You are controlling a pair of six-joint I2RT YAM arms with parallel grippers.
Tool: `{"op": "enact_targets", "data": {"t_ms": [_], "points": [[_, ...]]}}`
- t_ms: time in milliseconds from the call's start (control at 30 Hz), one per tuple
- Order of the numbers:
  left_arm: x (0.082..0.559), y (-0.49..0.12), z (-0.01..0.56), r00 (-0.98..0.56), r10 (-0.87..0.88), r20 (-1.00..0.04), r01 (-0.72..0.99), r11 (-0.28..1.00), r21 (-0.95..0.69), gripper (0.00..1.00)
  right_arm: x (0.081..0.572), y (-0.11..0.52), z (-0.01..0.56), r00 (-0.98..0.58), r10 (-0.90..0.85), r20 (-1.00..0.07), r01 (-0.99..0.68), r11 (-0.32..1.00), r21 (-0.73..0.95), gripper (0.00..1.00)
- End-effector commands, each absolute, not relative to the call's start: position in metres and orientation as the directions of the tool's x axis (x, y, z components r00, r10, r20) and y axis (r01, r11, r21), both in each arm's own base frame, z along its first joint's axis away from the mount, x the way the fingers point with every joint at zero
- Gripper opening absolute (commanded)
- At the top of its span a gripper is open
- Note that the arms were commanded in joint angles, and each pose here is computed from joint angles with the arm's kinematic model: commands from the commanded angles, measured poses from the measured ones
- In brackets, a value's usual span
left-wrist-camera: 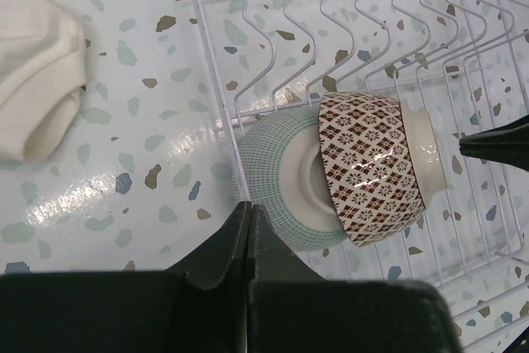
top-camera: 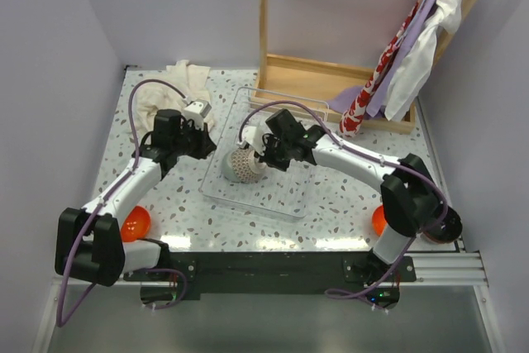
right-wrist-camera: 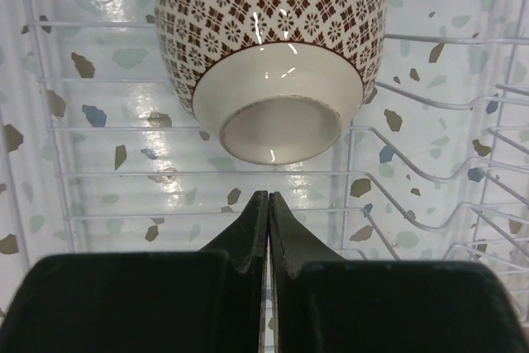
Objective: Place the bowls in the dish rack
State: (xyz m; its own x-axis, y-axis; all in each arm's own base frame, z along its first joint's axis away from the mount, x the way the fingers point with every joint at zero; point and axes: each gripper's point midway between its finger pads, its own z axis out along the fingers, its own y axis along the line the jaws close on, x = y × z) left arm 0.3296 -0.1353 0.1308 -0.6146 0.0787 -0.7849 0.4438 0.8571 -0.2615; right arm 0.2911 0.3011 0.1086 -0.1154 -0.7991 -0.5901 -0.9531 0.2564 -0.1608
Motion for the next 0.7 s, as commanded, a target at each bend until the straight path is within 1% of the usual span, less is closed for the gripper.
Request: {"op": "enact_targets", "data": {"t_ms": [0,300,667], "points": [[0.340,-0.123,0.140,-0.574,0.057,-0.817,0.412,0.882,-0.228,0.00,0.311,0.314,0.127,-0.085,-0.769,-0.634,-0.941,0.271,-0.202,0.00],[0.329,-0.134,0.129,-0.615,0.022,-0.788,0.426,0.850,-0.309,0.00,0.317,0.336,0.137,-0.082,-0.736,-0.672,-0.953,0.256,-0.165,0.00],[0.323,-0.138,0.127,-0.647,-0.024,-0.762,0.400,0.840,-0.366,0.00,0.316,0.364,0.134,-0.071,-0.732,-0.677,-0.965,0.222,-0.138,0.00]]}}
